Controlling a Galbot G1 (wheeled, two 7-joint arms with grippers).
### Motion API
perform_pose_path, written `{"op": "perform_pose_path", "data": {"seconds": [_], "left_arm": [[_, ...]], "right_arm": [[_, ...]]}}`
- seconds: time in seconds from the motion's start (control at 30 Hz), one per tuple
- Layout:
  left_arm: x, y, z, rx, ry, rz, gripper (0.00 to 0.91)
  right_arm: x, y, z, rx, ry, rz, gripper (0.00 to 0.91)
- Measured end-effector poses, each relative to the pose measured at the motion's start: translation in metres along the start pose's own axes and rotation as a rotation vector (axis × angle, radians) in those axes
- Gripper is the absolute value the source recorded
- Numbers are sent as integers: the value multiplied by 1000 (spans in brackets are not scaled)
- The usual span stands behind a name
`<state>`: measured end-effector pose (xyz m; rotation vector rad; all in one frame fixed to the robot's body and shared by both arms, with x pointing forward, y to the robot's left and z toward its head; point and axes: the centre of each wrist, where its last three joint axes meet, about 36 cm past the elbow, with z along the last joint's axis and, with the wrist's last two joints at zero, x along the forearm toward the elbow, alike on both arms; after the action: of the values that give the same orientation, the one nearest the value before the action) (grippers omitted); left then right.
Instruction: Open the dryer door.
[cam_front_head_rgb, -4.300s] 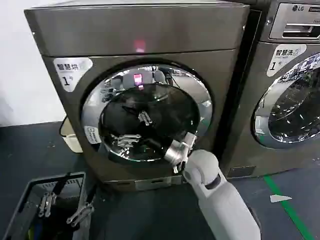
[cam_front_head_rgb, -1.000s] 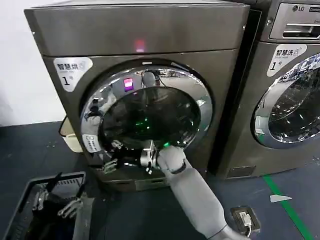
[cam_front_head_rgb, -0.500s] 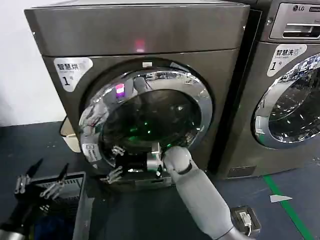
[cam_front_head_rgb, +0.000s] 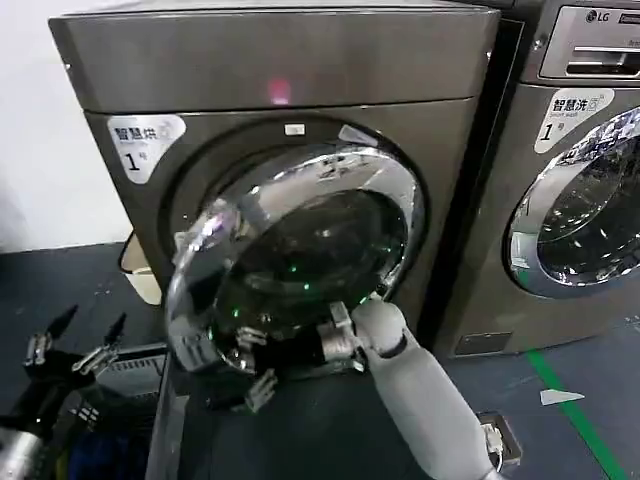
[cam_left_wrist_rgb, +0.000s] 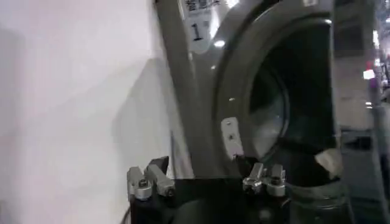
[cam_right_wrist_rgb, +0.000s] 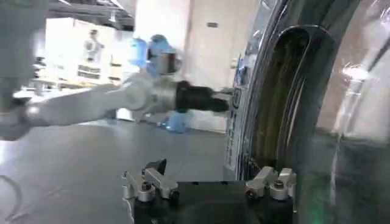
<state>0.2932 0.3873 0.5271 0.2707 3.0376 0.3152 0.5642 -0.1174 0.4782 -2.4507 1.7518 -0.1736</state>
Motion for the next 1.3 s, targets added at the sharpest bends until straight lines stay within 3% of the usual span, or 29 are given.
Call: {"op": "perform_pose_path", "data": {"seconds": [0.2, 0.5, 0.77, 1.3], "left_arm": [[-14, 9, 1, 44, -64, 99, 907], [-39, 20, 5, 204, -84, 179, 907], [-69, 32, 2, 238, -82, 247, 907], [-102, 4, -3, 248, -34, 422, 907]], "right_arm": [[10, 9, 1, 3, -21, 13, 907], [27, 38, 9, -4, -17, 31, 907], [44, 61, 13, -17, -25, 57, 907], [112, 120, 15, -29, -4, 221, 907]]}}
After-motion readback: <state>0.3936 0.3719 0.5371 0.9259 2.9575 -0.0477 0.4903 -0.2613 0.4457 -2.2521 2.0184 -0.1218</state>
